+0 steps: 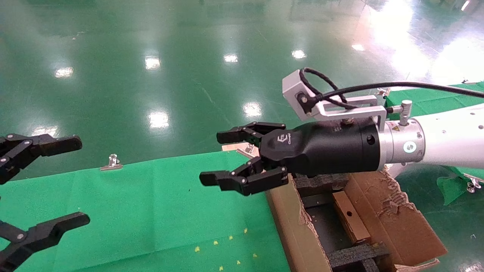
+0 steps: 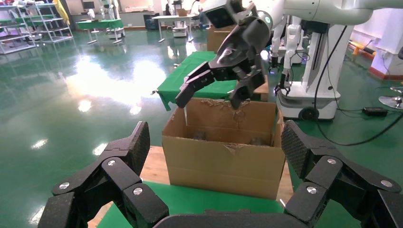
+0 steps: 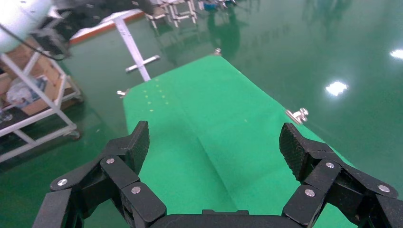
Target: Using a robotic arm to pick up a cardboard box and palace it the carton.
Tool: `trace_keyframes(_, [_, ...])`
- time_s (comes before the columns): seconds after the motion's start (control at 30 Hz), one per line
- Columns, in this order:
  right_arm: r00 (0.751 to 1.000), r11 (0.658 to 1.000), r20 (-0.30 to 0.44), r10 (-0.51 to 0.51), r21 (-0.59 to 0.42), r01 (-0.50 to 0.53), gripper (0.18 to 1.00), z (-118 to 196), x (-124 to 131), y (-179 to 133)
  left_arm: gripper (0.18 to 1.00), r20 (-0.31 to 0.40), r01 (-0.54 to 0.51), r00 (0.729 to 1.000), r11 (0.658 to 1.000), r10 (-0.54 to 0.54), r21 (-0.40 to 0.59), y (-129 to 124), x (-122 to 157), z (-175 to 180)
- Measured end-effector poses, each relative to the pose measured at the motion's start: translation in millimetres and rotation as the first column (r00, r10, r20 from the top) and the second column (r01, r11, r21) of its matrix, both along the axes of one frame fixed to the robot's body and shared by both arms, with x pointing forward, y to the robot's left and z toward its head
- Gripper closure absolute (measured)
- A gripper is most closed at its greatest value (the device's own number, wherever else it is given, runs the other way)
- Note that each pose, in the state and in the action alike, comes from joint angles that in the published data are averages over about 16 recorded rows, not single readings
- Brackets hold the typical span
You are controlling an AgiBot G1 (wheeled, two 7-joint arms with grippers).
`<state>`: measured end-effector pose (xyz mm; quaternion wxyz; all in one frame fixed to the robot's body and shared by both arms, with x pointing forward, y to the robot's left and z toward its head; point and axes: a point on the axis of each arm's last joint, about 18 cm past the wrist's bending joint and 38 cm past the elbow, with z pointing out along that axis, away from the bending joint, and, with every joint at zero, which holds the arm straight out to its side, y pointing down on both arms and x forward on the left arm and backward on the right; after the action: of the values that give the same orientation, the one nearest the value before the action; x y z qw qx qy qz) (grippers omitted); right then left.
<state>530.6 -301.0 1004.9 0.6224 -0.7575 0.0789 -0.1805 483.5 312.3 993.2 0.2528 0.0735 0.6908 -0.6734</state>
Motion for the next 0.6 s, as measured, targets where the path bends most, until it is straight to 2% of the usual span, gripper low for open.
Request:
trace_keyframes(0.3, [0.991,0.996,0.103,0.089,0.010,-0.091,0.178,-1.9,-16.6,6.7,0.184,0.000,0.000,1.000,1.000,0.000,0.000,0.0,0.0,0.0])
trace_keyframes(0.6, [0.965,0.987,0.212,0.152,0.014,-0.158,0.178,-5.5,-34.1,6.6,0.184,0.000,0.000,1.000,1.000,0.000,0.000,0.0,0.0,0.0])
